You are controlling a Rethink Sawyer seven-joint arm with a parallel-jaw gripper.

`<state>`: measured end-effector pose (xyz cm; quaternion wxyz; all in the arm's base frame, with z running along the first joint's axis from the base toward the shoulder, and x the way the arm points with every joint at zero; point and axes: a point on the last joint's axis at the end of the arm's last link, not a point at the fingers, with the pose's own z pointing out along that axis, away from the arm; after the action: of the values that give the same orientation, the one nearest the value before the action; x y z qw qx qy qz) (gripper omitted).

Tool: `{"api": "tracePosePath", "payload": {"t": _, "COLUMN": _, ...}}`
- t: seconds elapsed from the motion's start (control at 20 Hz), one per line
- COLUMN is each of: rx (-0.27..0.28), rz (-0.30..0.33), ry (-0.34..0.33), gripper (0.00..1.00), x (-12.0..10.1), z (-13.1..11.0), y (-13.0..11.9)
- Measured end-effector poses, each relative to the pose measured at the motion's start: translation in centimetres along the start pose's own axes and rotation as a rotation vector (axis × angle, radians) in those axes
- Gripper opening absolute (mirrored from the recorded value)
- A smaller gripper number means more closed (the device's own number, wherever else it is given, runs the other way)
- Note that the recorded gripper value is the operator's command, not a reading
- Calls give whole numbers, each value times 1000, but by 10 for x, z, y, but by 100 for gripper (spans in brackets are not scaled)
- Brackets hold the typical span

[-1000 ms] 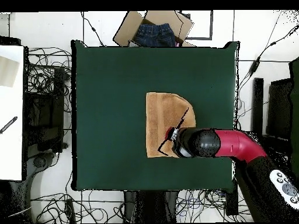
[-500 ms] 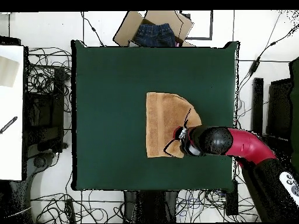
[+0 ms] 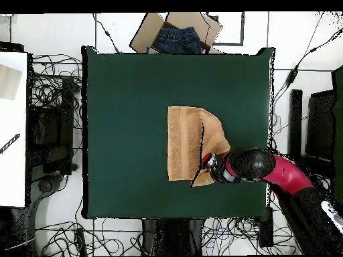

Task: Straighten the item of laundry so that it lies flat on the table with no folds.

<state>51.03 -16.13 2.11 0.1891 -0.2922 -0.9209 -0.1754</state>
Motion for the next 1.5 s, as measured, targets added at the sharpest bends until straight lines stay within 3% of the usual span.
{"api": "tracePosePath", "payload": {"t": 0.2, "rx": 40, "rz": -59, "ry": -108, "gripper": 0, "x": -3, "z": -3, "y": -6}}
{"api": "tracePosePath", "payload": {"t": 0.3, "rx": 82, "rz": -124, "ry": -227, "gripper": 0, "x": -8, "z": -14, "y": -7}}
{"api": "tracePosePath", "payload": {"t": 0.4, "rx": 110, "rz": -168, "ry": -303, "gripper": 0, "x": -11, "z": -22, "y": -6}}
{"api": "tracePosePath", "payload": {"t": 0.45, "rx": 146, "rz": -230, "ry": -394, "gripper": 0, "x": -15, "z": -32, "y": -1}}
{"api": "tracePosePath", "payload": {"t": 0.7, "rx": 217, "rz": -358, "ry": -528, "gripper": 0, "x": -17, "z": -46, "y": 20}}
{"api": "tracePosePath", "payload": {"t": 0.75, "rx": 249, "rz": -416, "ry": -574, "gripper": 0, "x": -14, "z": -47, "y": 33}}
{"api": "tracePosePath", "payload": {"t": 1.0, "rx": 291, "rz": -509, "ry": -631, "gripper": 0, "x": -8, "z": -40, "y": 54}}
{"api": "tracePosePath", "payload": {"t": 1.05, "rx": 308, "rz": -552, "ry": -653, "gripper": 0, "x": -5, "z": -30, "y": 63}}
{"api": "tracePosePath", "payload": {"t": 1.5, "rx": 345, "rz": -703, "ry": -732, "gripper": 0, "x": 23, "z": 21, "y": 91}}
